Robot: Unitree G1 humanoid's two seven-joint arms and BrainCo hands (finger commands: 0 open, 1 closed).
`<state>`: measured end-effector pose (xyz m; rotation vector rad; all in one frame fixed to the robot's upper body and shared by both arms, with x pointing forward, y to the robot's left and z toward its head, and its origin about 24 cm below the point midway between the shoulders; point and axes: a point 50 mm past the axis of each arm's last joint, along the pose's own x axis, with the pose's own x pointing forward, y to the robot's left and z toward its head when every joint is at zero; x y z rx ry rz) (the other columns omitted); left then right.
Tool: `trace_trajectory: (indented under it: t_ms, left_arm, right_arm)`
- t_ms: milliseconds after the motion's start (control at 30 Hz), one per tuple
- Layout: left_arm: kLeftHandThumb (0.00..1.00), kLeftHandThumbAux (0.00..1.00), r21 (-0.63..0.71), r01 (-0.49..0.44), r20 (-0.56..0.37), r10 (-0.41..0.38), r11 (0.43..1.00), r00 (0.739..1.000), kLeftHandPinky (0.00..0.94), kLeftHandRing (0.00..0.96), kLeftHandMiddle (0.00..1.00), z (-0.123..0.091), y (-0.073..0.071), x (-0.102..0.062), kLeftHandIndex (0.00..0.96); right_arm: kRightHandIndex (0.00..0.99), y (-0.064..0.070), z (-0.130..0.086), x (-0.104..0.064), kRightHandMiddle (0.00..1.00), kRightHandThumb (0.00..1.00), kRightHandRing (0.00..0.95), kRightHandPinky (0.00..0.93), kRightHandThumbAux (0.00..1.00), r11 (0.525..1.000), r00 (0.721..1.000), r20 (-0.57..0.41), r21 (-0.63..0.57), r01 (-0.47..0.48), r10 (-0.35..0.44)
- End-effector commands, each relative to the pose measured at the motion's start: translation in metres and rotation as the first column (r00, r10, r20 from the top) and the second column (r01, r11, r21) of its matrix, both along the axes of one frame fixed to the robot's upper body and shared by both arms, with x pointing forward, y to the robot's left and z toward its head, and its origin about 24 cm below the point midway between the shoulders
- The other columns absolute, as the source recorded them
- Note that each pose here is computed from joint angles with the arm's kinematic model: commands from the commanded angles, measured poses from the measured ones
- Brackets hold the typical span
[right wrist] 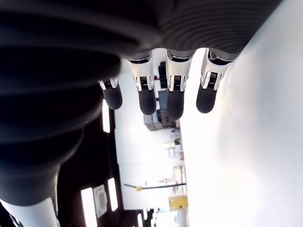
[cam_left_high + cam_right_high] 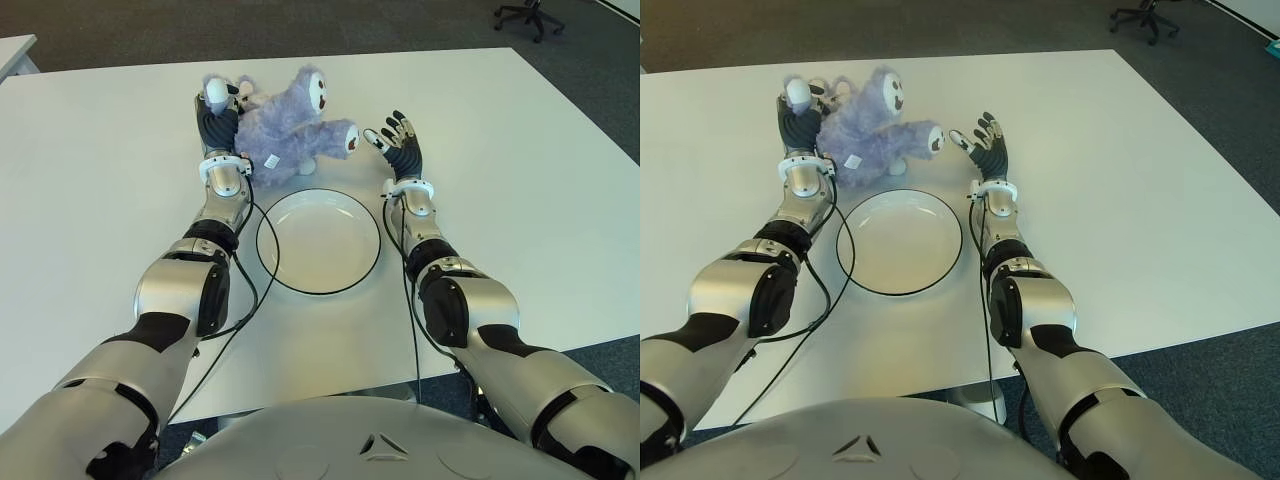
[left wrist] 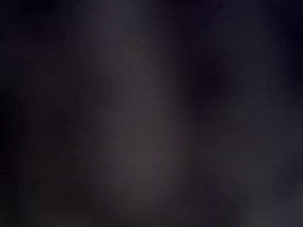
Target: Put the doll into the plate.
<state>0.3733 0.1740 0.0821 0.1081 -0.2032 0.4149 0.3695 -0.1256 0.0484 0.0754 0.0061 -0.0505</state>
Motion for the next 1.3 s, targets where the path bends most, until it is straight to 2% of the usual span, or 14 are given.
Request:
trace_trajectory:
  t_ms: [33, 233, 567, 1300]
  left_arm:
    - [0.722, 0.692, -0.054, -0.065, -0.063, 0.061, 0.996, 0.996, 0.85, 0.848, 0.839, -0.003, -0.0017, 0.0029, 0.444]
    - [0.733, 0.694, -0.078, -0.1, -0.049, 0.097, 0.992, 0.994, 0.874, 0.866, 0.853, 0.0021, -0.0061, 0.0047, 0.443]
    - [0.746, 0.692, -0.093, -0.141, -0.075, 0.134, 0.986, 0.988, 0.854, 0.866, 0.851, 0.0027, -0.0067, 0.0061, 0.444]
    - [0.75, 0.692, -0.105, -0.139, -0.058, 0.133, 0.985, 0.989, 0.839, 0.849, 0.845, 0.0056, -0.0064, 0.0068, 0.444]
  right_arm:
    - [0.088, -0.0079, -0.0814, -0.0502, 0.121, 0.054, 0.116, 0.114, 0.736, 0.998, 0.947, -0.32, 0.035, 0.044, -0.031]
    - [0.101, -0.0083, -0.0815, -0.0503, 0.134, 0.069, 0.127, 0.127, 0.737, 0.998, 0.947, -0.319, 0.044, 0.049, -0.032]
    - [0.109, -0.0084, -0.0814, -0.0502, 0.141, 0.063, 0.129, 0.121, 0.736, 0.998, 0.947, -0.319, 0.046, 0.052, -0.034]
    - [0.118, -0.0084, -0.0814, -0.0498, 0.15, 0.073, 0.135, 0.12, 0.732, 0.997, 0.945, -0.325, 0.058, 0.06, -0.038]
